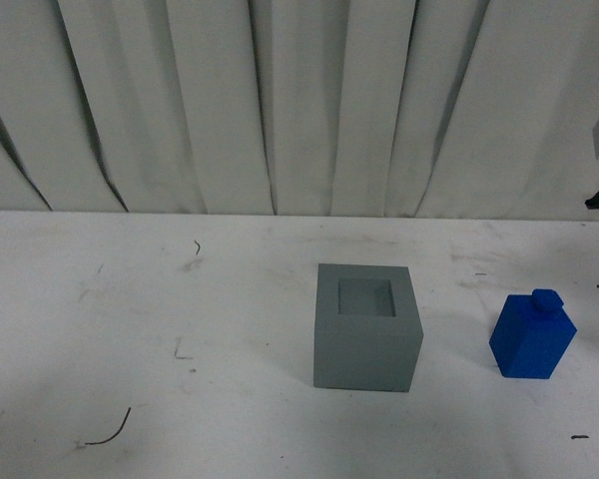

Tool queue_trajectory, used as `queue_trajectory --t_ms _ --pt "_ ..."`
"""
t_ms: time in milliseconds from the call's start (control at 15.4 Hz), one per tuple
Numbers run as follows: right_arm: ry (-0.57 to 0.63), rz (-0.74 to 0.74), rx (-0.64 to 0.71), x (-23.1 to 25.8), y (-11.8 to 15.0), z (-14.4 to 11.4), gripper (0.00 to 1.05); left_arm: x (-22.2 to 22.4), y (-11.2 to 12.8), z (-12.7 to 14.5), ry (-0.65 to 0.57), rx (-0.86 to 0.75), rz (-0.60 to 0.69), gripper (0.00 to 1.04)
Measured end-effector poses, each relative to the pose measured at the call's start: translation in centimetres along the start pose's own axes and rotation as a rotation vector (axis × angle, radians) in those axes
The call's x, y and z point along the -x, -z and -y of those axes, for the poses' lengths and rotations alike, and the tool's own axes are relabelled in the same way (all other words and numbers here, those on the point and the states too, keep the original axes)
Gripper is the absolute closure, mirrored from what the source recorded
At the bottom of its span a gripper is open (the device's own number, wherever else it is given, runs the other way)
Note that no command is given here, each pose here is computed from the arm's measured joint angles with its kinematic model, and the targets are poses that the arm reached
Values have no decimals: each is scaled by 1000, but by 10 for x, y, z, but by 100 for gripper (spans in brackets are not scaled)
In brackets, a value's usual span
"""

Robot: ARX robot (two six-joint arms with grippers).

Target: Insert blue part into gray base

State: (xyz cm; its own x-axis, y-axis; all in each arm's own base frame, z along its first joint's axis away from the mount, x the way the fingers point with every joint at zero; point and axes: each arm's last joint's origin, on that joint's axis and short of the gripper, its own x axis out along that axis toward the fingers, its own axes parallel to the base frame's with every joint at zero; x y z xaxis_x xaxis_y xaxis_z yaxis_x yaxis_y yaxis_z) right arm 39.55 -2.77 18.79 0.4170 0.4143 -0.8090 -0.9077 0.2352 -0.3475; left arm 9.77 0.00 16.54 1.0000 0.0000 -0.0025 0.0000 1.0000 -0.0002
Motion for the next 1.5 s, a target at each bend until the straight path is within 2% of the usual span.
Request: queue_trajectory --t_ms 326,521,1042,1498 --pt "-157 -28 59 -31 -12 3 6 0 0 0 0 0 0 7" --pt "-225 -48 61 -46 -8 3 6 0 0 0 0 0 0 7" --pt "-281 -54 44 -77 8 -2 6 0 0 0 0 0 0 7" --pt "-284 -36 34 -89 16 -3 6 0 0 0 0 0 0 7"
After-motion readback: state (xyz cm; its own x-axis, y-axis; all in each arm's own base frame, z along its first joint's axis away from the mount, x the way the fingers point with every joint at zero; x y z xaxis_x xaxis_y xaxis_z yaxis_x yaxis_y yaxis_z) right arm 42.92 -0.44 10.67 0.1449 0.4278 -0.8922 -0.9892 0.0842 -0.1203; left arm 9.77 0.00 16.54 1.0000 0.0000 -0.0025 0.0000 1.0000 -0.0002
